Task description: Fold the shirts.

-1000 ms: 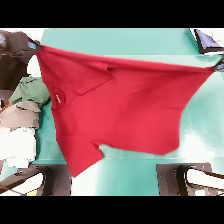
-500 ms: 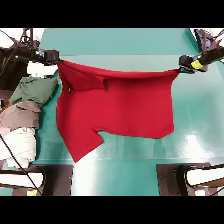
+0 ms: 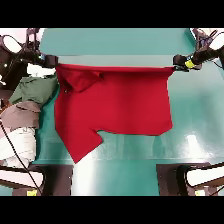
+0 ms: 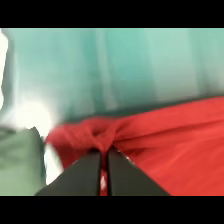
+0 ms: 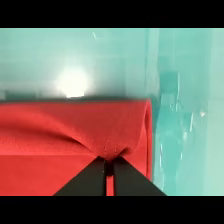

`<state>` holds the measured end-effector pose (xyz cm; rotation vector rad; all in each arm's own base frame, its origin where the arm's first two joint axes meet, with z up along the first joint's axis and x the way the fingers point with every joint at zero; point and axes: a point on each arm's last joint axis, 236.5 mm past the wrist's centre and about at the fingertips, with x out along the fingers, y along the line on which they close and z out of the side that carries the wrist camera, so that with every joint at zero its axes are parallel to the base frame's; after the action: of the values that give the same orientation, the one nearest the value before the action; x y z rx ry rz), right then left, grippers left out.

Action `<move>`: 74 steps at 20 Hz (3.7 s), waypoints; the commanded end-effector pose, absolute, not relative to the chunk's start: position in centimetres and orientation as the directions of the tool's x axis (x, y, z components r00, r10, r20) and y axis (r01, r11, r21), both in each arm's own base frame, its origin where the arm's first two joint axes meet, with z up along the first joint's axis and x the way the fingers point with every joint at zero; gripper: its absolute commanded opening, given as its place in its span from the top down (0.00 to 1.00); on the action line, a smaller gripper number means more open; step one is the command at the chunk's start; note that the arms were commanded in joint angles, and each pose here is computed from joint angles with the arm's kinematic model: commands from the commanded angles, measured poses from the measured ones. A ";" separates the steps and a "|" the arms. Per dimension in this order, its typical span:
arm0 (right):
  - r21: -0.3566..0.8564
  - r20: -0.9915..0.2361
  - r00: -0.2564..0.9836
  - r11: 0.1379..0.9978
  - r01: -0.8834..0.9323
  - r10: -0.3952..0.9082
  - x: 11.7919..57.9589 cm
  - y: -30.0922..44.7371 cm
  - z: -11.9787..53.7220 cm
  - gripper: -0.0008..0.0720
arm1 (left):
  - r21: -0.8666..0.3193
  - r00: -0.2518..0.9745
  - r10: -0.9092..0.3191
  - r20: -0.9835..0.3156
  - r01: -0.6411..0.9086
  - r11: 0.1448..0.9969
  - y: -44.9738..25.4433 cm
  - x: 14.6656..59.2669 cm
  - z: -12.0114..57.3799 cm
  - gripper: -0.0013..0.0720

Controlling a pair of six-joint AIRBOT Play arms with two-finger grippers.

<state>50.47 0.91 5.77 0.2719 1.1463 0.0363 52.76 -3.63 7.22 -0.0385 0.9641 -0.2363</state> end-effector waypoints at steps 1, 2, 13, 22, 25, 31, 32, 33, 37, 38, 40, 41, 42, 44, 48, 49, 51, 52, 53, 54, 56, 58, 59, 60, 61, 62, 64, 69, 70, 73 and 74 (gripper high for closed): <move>0.224 -0.925 0.335 0.969 0.106 0.177 48.4 1.9 3.7 0.97 | -0.115 0.400 -0.182 -0.898 0.187 0.976 -2.7 49.8 3.6 0.94; 0.223 -0.935 0.302 0.969 0.102 0.184 47.5 2.6 2.4 0.97 | -0.122 0.366 -0.185 -0.912 0.187 0.975 -2.8 49.0 2.8 0.94; 0.211 -0.972 0.123 0.973 0.093 0.200 43.0 4.8 -3.0 0.45 | -0.168 0.140 -0.188 -0.972 0.142 0.976 -2.8 43.6 -0.7 0.30; 0.212 -0.966 0.171 0.974 0.081 0.196 37.6 2.5 2.0 0.42 | -0.111 0.060 -0.111 -0.992 -0.003 0.994 -3.0 31.3 0.5 0.31; 0.215 -0.957 0.215 0.973 0.085 0.193 36.5 2.5 2.3 0.42 | -0.118 0.030 -0.116 -0.993 -0.044 0.992 -4.8 24.4 -2.5 0.31; 0.216 -0.954 0.229 0.973 0.082 0.193 35.3 2.6 2.9 0.42 | -0.265 -0.019 -0.272 -0.962 -0.169 0.949 -8.1 17.3 -5.6 0.31; 0.217 -0.954 0.230 0.973 0.082 0.193 35.3 2.6 2.9 0.42 | -0.282 -0.020 -0.290 -0.957 -0.181 0.942 -8.6 17.2 -6.0 0.31; 0.217 -0.955 0.224 0.973 0.082 0.194 35.1 2.6 2.9 0.42 | -0.299 -0.011 -0.306 -0.952 -0.191 0.935 -8.9 17.2 -6.4 0.31; 0.217 -0.958 0.210 0.973 0.082 0.196 34.8 2.7 2.8 0.42 | -0.287 -0.039 -0.302 -0.952 -0.216 0.933 -8.8 15.9 -8.3 0.31; 0.217 -0.958 0.211 0.973 0.082 0.196 34.8 2.6 2.8 0.42 | -0.287 -0.032 -0.302 -0.953 -0.220 0.932 -8.7 15.9 -8.6 0.31; 0.217 -0.958 0.212 0.973 0.082 0.195 34.8 2.6 2.8 0.42 | -0.301 -0.005 -0.311 -0.950 -0.239 0.923 -8.9 16.3 -9.1 0.31; 0.217 -0.958 0.210 0.973 0.082 0.196 34.8 2.7 2.8 0.42 | -0.320 0.008 -0.328 -0.945 -0.250 0.914 -9.3 16.6 -9.2 0.31; 0.217 -0.959 0.205 0.973 0.082 0.196 34.7 2.7 2.8 0.42 | -0.330 0.023 -0.335 -0.942 -0.254 0.909 -9.5 16.9 -9.2 0.31; 0.217 -0.960 0.200 0.973 0.082 0.197 34.6 2.7 2.8 0.42 | -0.333 0.039 -0.334 -0.942 -0.255 0.908 -9.5 17.3 -9.2 0.31; 0.206 -0.973 0.122 0.975 0.077 0.196 32.7 2.6 2.5 0.42 | -0.344 0.074 -0.336 -0.939 -0.248 0.906 -9.5 18.2 -9.1 0.90; 0.206 -0.976 0.085 0.976 0.066 0.200 31.8 2.7 2.4 0.42 | -0.347 0.084 -0.337 -0.938 -0.234 0.908 -9.6 18.5 -8.7 0.94; 0.204 -0.979 0.022 0.977 0.061 0.203 30.2 2.8 2.0 0.42 | -0.358 0.112 -0.342 -0.933 -0.196 0.913 -9.7 19.6 -7.5 0.94; 0.203 -0.979 0.002 0.977 0.064 0.204 29.3 2.9 1.3 0.42 | -0.363 0.126 -0.345 -0.930 -0.170 0.916 -9.8 20.3 -6.6 0.94; 0.203 -0.979 -0.011 0.977 0.071 0.205 28.4 2.9 0.5 0.42 | -0.368 0.144 -0.349 -0.926 -0.141 0.919 -9.9 21.0 -5.7 0.94; 0.204 -0.978 -0.030 0.976 0.077 0.206 27.4 3.0 -0.4 0.39 | -0.372 0.163 -0.352 -0.922 -0.115 0.921 -10.0 21.7 -4.8 0.94; 0.214 -0.970 -0.094 0.972 0.097 0.223 24.7 3.5 -2.5 0.18 | -0.378 0.199 -0.355 -0.914 -0.094 0.921 -10.1 22.8 -3.5 0.94; 0.258 -0.948 -0.157 0.957 0.130 0.277 22.5 4.8 -4.3 0.18 | -0.382 0.217 -0.356 -0.909 -0.089 0.920 -10.2 23.3 -3.0 0.94; 0.280 -0.939 -0.162 0.948 0.151 0.304 22.0 5.5 -5.3 0.18 | -0.382 0.216 -0.356 -0.909 -0.089 0.920 -10.2 23.3 -2.9 0.94; 0.292 -0.936 -0.149 0.939 0.182 0.320 21.9 5.9 -6.1 0.18 | -0.381 0.212 -0.357 -0.910 -0.089 0.920 -10.2 23.2 -3.0 0.94; 0.305 -0.934 -0.121 0.928 0.211 0.335 22.3 6.3 -6.9 0.19 | -0.381 0.208 -0.357 -0.911 -0.089 0.920 -10.2 23.1 -3.0 0.94; 0.326 -0.930 -0.091 0.916 0.234 0.355 22.7 6.7 -7.3 0.19 | -0.381 0.205 -0.357 -0.911 -0.088 0.921 -10.2 23.0 -3.0 0.94; 0.359 -0.924 -0.031 0.896 0.262 0.380 23.8 7.4 -7.9 0.21 | -0.380 0.204 -0.357 -0.911 -0.081 0.922 -10.2 23.0 -3.0 0.94; 0.367 -0.930 0.068 0.896 0.250 0.361 26.5 6.9 -7.3 0.96 | -0.380 0.205 -0.360 -0.910 -0.065 0.923 -10.3 23.1 -2.9 0.94; 0.369 -0.929 0.065 0.902 0.223 0.364 26.6 6.9 -6.7 0.97 | -0.381 0.208 -0.362 -0.909 -0.059 0.923 -10.3 23.2 -2.5 0.94; 0.280 -0.959 -0.013 0.949 0.147 0.284 25.2 5.0 -4.6 0.97 | -0.385 0.219 -0.376 -0.900 0.002 0.923 -10.7 23.8 0.5 0.94; 0.240 -0.970 -0.015 0.963 0.121 0.244 24.6 4.1 -3.4 0.97 | -0.389 0.227 -0.385 -0.895 0.027 0.921 -10.9 23.7 2.0 0.94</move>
<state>25.90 6.01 -5.34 0.4083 1.5538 0.1140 23.85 -10.55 -0.47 -0.3537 1.3263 -0.2432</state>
